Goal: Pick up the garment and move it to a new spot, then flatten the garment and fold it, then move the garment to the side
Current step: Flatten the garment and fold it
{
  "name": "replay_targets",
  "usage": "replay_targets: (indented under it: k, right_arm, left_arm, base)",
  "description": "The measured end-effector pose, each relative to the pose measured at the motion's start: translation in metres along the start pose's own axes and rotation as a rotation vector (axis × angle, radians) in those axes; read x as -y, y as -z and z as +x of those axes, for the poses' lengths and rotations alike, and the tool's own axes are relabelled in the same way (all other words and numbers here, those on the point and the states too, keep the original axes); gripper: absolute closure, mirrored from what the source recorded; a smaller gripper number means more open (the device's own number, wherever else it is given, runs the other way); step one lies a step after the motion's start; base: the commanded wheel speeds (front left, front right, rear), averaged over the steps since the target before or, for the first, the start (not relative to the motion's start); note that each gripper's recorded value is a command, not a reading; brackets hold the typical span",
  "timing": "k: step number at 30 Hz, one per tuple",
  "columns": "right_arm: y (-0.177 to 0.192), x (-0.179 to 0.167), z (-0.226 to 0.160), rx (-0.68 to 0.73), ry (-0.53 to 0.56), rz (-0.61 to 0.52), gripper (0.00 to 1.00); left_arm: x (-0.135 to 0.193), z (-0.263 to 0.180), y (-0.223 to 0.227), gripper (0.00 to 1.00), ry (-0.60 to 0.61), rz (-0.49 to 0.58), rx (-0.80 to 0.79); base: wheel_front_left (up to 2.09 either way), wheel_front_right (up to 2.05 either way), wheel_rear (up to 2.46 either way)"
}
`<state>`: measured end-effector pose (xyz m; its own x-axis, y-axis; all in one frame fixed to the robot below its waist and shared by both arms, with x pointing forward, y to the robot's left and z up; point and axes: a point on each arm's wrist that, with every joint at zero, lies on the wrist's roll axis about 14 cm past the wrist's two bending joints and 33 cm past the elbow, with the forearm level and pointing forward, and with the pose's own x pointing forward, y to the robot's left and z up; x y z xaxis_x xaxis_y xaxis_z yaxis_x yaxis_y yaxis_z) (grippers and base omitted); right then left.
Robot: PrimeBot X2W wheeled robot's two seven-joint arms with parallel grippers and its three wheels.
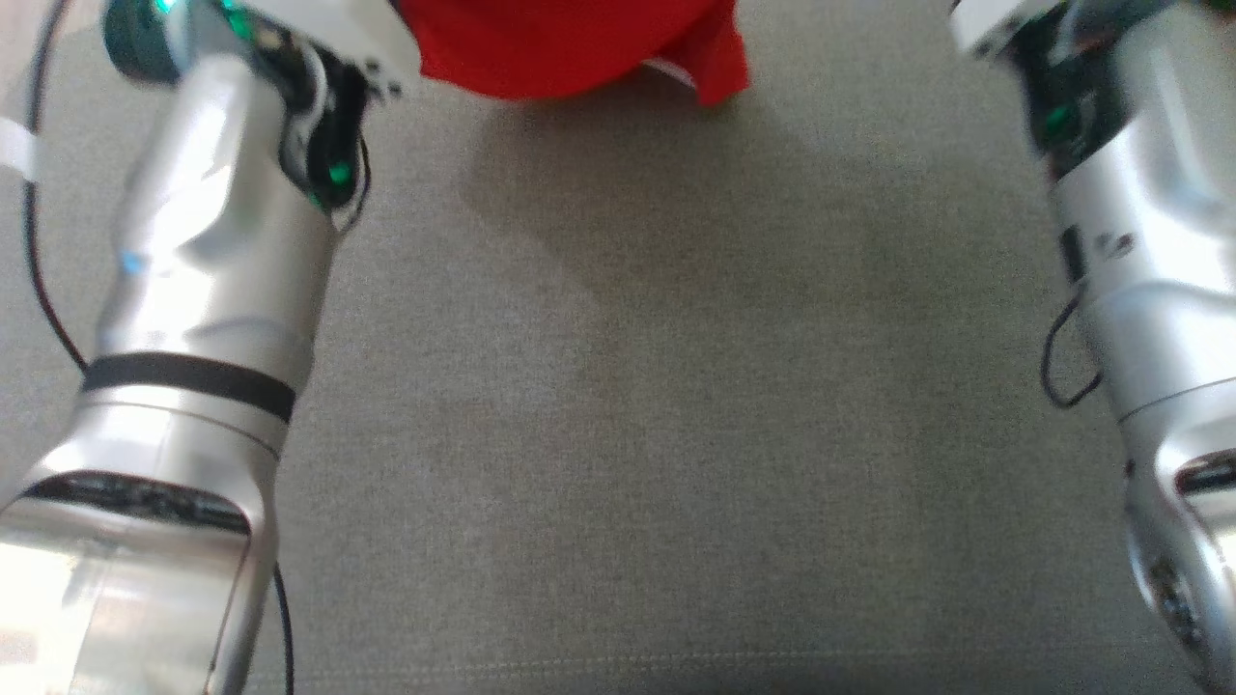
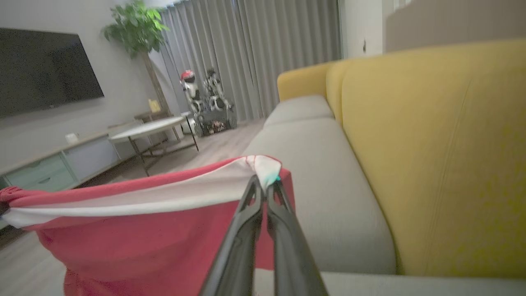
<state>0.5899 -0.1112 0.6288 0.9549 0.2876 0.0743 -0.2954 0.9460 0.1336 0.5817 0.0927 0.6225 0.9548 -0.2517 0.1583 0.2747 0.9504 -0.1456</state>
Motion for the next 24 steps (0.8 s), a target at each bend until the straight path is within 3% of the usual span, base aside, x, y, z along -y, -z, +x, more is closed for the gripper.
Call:
replay_targets:
  k: [8, 15, 19, 24]
  right_arm:
    - [0.110, -0.001, -0.008, -0.208, 0.009, 0.062, 1.00]
    - [0.216, -0.001, -0.073, -0.412, 0.051, 0.161, 1.00]
    - [0.242, -0.007, -0.106, -0.459, 0.058, 0.207, 1.00]
    - [0.248, -0.010, -0.142, -0.454, 0.061, 0.249, 1.00]
  left_arm:
    - [-0.025, -0.029, 0.119, 1.00, -0.106, -0.116, -0.276]
    - [-0.025, -0.074, 0.180, 1.00, -0.135, -0.175, -0.387]
    - [-0.020, -0.104, 0.198, 1.00, -0.136, -0.188, -0.420]
    - [-0.009, -0.131, 0.203, 1.00, -0.122, -0.190, -0.413]
  base:
    - [0.00, 0.00, 0.00]
    - [0.00, 0.00, 0.00]
    - [0.00, 0.00, 0.00]
    - [0.00, 0.00, 0.00]
